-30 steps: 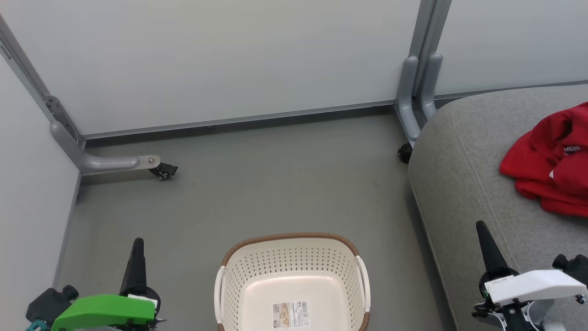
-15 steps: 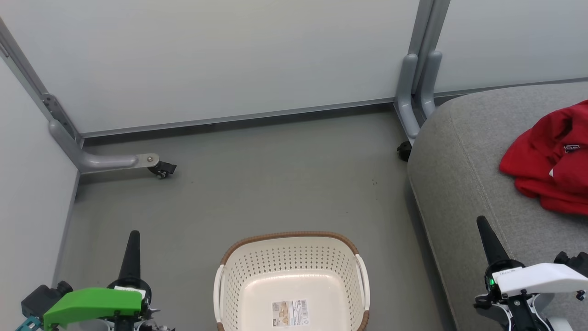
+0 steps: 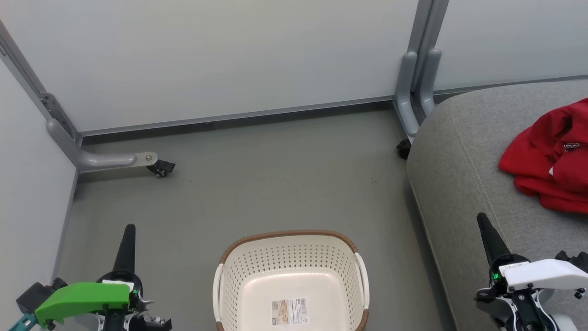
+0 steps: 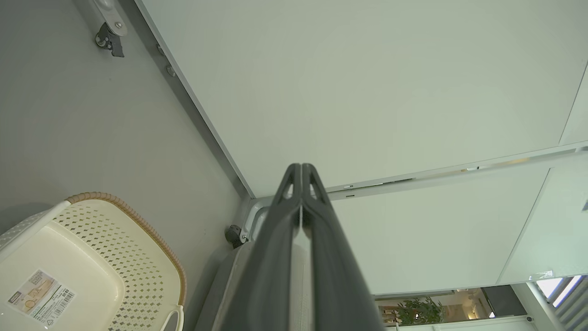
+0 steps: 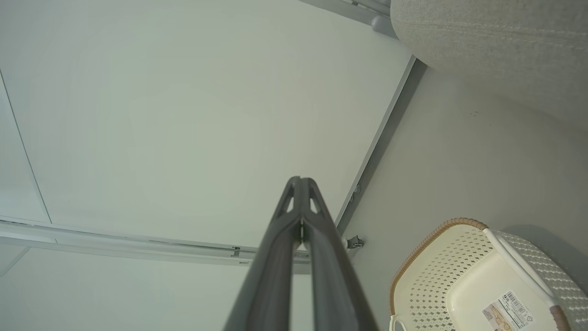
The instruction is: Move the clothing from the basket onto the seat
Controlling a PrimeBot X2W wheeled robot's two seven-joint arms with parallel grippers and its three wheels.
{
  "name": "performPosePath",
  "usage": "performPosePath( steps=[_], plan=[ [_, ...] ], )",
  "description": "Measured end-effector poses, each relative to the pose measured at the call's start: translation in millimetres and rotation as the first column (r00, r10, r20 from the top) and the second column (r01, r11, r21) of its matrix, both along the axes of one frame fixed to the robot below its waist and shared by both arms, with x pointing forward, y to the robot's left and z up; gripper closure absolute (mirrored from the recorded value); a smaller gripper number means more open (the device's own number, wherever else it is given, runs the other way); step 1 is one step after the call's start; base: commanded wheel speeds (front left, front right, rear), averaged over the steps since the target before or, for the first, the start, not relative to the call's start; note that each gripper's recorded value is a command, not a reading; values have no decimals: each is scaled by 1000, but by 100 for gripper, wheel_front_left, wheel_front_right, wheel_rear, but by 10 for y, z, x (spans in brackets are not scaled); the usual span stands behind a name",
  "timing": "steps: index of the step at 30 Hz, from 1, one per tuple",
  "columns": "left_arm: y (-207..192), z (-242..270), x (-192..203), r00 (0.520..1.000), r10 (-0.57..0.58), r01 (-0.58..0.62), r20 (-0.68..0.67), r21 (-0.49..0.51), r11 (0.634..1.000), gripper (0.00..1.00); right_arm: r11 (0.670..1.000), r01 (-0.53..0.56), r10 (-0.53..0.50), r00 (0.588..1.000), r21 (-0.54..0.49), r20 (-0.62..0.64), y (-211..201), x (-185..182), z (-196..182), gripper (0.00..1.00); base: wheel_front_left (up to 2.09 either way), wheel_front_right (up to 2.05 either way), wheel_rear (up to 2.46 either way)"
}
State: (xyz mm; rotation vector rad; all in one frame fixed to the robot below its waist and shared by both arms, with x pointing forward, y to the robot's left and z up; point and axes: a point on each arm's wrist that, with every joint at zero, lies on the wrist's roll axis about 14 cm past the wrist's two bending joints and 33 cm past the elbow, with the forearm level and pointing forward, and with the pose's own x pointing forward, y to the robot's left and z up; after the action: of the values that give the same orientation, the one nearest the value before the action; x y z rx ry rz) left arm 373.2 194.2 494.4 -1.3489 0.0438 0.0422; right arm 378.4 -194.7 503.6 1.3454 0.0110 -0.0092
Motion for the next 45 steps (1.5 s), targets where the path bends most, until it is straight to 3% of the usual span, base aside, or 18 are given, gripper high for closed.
performPosePath(
  steps=[30,45],
  plan=[
    [51,83,134,999,6,3,39,-217,976,100,975,-1,0,1000,220,5,-47,91,13,100,0,0,0],
    [55,93,140,999,6,3,43,-224,975,100,974,3,-4,1000,228,6,-53,94,16,100,0,0,0]
  ],
)
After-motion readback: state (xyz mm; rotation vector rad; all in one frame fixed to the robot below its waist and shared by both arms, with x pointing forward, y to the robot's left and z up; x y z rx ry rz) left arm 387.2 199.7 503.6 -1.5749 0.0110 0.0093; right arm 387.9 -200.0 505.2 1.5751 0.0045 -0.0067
